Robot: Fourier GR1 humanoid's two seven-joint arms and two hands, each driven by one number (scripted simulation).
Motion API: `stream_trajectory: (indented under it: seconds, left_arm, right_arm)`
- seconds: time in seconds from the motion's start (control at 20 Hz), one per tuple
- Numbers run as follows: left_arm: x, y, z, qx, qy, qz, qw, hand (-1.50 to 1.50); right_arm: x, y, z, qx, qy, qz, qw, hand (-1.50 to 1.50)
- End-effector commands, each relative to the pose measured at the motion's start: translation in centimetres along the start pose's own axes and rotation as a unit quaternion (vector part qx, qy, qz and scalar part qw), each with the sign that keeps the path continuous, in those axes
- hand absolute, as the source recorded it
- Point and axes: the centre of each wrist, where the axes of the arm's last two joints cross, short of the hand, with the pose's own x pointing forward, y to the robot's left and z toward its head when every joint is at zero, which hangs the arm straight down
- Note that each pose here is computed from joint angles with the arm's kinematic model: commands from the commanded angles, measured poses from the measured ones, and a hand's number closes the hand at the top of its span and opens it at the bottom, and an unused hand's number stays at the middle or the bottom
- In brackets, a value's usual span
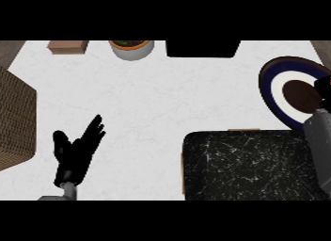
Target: Pick the cupcake from the tray and place it in the plate
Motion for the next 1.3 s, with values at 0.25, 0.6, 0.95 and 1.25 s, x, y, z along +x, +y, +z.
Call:
stream_trajectory:
  seconds: [0.25, 0.6, 0.95, 1.25]
  left_arm:
    - [0.2, 1.1, -0.5, -0.005, -0.001, -0.003, 1.0, 0.0]
    - [0.1, 0.2, -0.2, -0.004, -0.007, 0.007, 0.9999, 0.0]
    - [-0.6, 0.7, 0.4, 0.004, 0.003, 0.01, 0.9999, 0.0]
    - [-0.2, 0.5, 0.7, 0.01, 0.0, 0.014, 0.9999, 0.0]
  right_arm:
    - [0.5, 0.6, -2.9, 0.127, 0.099, 0.062, 0.985, -1.5]
    - [-0.8, -0.6, -1.7, 0.114, 0.052, -0.05, 0.991, -1.5]
    - [-1.5, -3.2, -3.4, 0.049, 0.073, -0.161, 0.983, -1.5]
    - [-4.8, -6.5, -4.4, 0.1, 0.085, -0.237, 0.963, -1.5]
